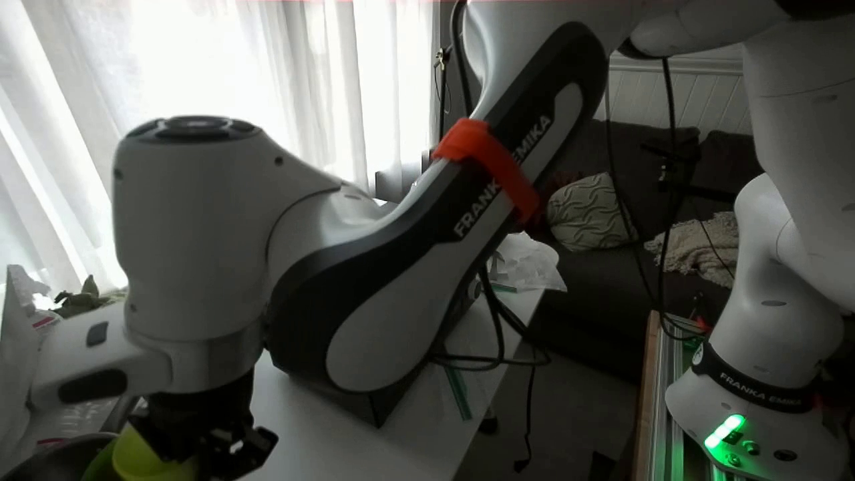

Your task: Put the green bowl inside the red bowl and yellow cup in the green bowl and then lift them and put the on the microwave

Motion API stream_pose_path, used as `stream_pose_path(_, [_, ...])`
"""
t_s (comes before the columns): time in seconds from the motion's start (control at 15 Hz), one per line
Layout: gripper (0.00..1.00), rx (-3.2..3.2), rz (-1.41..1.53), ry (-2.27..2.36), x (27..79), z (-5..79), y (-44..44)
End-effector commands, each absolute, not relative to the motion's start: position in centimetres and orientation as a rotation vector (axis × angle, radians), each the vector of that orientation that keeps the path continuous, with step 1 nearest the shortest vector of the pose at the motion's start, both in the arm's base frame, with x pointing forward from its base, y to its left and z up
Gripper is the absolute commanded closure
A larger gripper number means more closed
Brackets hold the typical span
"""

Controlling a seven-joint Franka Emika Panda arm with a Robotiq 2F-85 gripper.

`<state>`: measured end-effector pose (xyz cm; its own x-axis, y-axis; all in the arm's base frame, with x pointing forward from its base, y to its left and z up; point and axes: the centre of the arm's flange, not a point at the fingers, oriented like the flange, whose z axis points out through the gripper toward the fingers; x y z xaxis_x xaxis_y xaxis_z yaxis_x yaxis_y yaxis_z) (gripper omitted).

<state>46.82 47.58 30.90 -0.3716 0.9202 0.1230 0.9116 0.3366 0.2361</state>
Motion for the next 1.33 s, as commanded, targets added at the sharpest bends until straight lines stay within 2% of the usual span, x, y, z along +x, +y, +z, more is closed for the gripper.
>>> stream_pose_path(0.0, [0.98,1.805,0.431,2.418,44.1,36.0,43.3])
stream_pose_path(1.0, [0.98,2.322,0.439,1.671,40.7,44.4,34.1])
stream_pose_path(1.27, [0.98,2.509,0.316,1.432,41.2,43.7,31.9])
